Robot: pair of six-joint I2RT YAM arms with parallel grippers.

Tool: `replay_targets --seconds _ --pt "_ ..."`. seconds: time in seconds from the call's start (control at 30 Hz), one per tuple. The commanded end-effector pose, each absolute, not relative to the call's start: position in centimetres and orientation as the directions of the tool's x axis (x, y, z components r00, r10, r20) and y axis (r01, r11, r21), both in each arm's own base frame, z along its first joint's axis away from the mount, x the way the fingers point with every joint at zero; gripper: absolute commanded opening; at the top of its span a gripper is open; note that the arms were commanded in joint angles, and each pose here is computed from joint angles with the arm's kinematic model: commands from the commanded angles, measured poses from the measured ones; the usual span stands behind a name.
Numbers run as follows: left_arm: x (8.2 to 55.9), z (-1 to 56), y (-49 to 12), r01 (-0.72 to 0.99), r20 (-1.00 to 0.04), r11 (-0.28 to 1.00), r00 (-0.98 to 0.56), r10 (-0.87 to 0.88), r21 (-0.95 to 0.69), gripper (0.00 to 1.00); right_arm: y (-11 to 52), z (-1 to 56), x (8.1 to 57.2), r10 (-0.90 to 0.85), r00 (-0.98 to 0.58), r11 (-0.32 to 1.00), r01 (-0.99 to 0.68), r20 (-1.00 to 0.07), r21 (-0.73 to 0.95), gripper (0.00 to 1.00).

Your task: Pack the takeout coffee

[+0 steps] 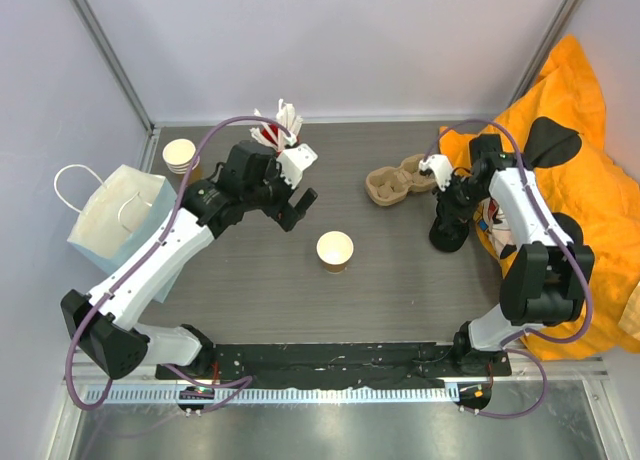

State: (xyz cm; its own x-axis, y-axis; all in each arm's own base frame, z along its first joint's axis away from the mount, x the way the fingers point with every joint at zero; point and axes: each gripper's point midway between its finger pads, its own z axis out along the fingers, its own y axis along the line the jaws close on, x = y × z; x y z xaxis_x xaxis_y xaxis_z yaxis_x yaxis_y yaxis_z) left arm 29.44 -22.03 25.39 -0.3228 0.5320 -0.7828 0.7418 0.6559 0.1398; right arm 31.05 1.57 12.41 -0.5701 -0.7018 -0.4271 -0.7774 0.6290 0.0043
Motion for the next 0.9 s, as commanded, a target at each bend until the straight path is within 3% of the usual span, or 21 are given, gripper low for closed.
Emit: replay_targets --seconds 0.0,0.17,0.37,0.57,0.7,0.87 --pt "30.9 28.9 -22.6 0.743 -0.825 0.635 -0.215 0.523 0.210 1.00 2.7 17.1 31.2 -0.672 -0.522 0.628 -0.777 -0.525 -0.031 0.04" --pt "31.8 29.6 -22.8 0.763 -0.788 0.551 -0.091 0.609 0.338 1.00 5.2 20.4 30.3 -0.613 -0.510 0.592 -0.802 -0.603 0.077 0.06" --pt "32.2 28.4 -23.4 0.747 -0.622 0.366 0.081 0.779 0.555 1.00 8.6 23.9 28.7 -0.543 -0.515 0.491 -0.835 -0.663 0.248 0.08" --pt "31.2 30.1 -23.6 0.742 -0.532 0.217 0.215 0.819 0.634 1.00 12.1 25.7 28.7 -0.512 -0.521 0.413 -0.846 -0.683 0.336 0.09" --pt "30.7 33.9 -24.6 0.598 -0.338 0.017 0.430 0.837 0.802 1.00 14.3 26.4 29.0 -0.503 -0.520 0.373 -0.851 -0.691 0.369 0.09" --pt "29.4 37.1 -27.5 0.357 -0.168 -0.101 0.648 0.743 0.929 1.00 16.4 27.8 28.4 -0.470 -0.492 0.298 -0.870 -0.733 0.393 0.09"
